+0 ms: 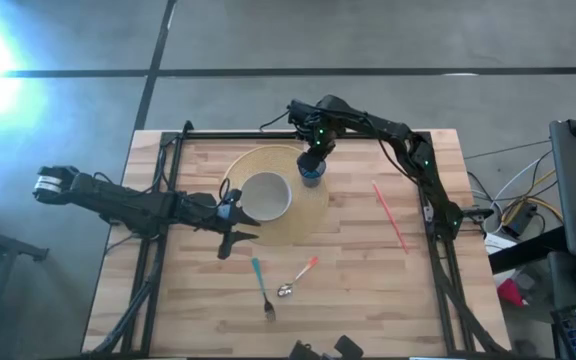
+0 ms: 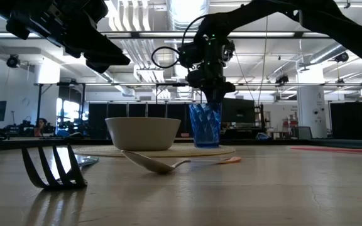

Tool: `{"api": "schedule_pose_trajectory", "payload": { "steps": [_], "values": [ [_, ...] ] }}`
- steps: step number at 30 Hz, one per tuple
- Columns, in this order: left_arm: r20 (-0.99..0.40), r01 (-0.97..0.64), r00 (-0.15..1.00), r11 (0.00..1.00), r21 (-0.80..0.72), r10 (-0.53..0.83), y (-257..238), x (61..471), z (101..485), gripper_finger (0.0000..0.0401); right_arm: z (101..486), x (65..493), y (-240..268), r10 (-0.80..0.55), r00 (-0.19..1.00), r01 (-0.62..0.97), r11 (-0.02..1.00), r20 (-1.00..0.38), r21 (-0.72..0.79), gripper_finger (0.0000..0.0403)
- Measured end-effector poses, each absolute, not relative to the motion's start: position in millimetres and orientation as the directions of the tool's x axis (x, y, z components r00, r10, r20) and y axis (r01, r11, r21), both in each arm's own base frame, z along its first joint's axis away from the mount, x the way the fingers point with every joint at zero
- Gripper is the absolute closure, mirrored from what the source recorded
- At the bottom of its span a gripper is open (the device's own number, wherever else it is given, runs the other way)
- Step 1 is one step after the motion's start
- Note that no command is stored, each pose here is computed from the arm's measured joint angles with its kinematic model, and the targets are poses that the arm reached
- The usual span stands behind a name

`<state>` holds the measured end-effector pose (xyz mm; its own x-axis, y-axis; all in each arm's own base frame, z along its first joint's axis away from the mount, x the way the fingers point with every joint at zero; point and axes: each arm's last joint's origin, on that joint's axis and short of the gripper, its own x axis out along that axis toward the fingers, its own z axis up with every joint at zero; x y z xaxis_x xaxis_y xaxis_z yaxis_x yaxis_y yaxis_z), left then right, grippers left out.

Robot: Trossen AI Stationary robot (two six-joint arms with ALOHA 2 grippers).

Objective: Pick & Place Utensil
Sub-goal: Put the blue cup on the brown mat to the top right of the gray bowl, then put the orange spoon into the gray bowl

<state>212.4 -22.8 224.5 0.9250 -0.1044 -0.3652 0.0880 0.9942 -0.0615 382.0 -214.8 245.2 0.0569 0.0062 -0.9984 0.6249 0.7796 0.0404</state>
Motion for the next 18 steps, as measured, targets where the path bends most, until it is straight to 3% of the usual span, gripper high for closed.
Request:
{"api": "schedule_pose_trajectory", "payload": {
  "steps": [11,18],
  "values": [
    [-0.365,0.088,0.925,0.994,-0.062,-0.105,-22.9,212.3,224.5,0.0252,247.9,381.3,-214.4,0.004,0.061,0.626,0.779,-0.998,0.041,0.0270],
    [-0.365,0.088,0.925,0.994,-0.061,-0.105,-22.9,212.3,224.5,0.0252,262.2,380.5,-213.9,-0.003,0.075,0.619,0.784,-0.997,0.044,0.0240]
  ]
}}
